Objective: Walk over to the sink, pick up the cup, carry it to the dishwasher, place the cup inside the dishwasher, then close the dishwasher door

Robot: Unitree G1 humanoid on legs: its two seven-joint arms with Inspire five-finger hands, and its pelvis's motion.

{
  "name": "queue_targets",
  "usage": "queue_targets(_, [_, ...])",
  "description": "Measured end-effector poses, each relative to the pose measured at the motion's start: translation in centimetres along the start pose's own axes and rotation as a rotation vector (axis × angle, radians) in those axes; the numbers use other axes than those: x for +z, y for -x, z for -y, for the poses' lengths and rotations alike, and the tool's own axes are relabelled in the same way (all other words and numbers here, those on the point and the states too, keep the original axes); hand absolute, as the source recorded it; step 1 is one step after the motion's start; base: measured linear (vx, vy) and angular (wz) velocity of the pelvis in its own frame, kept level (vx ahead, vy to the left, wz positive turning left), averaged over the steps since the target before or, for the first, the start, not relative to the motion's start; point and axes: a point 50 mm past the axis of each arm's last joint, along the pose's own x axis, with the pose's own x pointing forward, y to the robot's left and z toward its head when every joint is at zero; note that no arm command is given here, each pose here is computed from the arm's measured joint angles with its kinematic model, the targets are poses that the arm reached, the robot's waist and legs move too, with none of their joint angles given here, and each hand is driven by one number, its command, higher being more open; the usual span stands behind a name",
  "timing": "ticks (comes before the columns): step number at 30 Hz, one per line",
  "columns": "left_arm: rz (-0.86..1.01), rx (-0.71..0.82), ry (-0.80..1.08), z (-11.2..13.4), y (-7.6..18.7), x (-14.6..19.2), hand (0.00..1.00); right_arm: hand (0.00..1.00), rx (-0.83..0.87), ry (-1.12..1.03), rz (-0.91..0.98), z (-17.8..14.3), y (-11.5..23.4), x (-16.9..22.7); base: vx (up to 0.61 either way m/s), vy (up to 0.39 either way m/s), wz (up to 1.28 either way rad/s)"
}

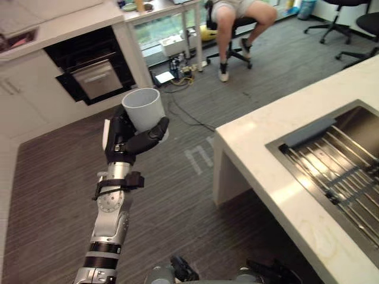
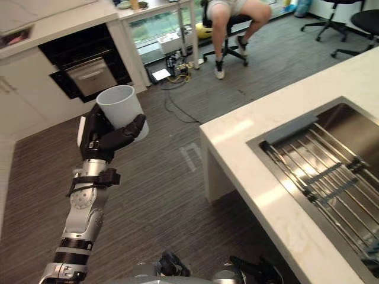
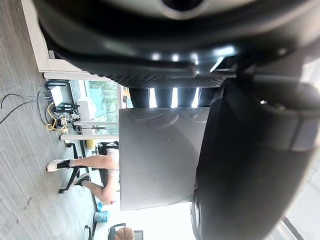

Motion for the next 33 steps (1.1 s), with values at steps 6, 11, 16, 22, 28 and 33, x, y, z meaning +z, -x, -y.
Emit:
queue_targets(6, [-0.123,-0.145,0.029,3.3,1.6,-2.4,0.00,1.00,-0.045,0.307,-0.052,0.3,-0.5,2.0,0.00,0.148,0.44])
queue_targets(11, [-0.191,-0.235,0.124,6.3,2.5,-3.5,0.00,1.00,-0.073,0.179,-0.084,1.1,-0.4,1.5,0.08,0.093,1.41])
queue_targets(16, [-0.224,-0.214,0.140,6.0,2.7,-4.1,0.00,1.00,-0.011,0.022,-0.074,-1.2,-0.9,1.9,0.17,-0.048,1.71])
queue_targets(22, [-0.157,-0.196,0.060,4.5,1.7,-1.5,0.00,1.00,0.071,-0.090,-0.142,-4.3,-1.2,1.1,0.18,-0.121,0.35])
queue_targets(28, [-0.118,-0.156,0.047,3.3,1.0,0.4,0.00,1.00,0.074,-0.251,-0.192,-3.4,-0.6,-1.2,0.03,-0.020,-0.09])
queue_targets(33, [-0.175,-0.023,0.084,1.3,2.7,-1.0,0.00,1.00,0.100,-0.328,-0.181,-3.5,-0.2,-2.4,0.00,-0.010,-0.01])
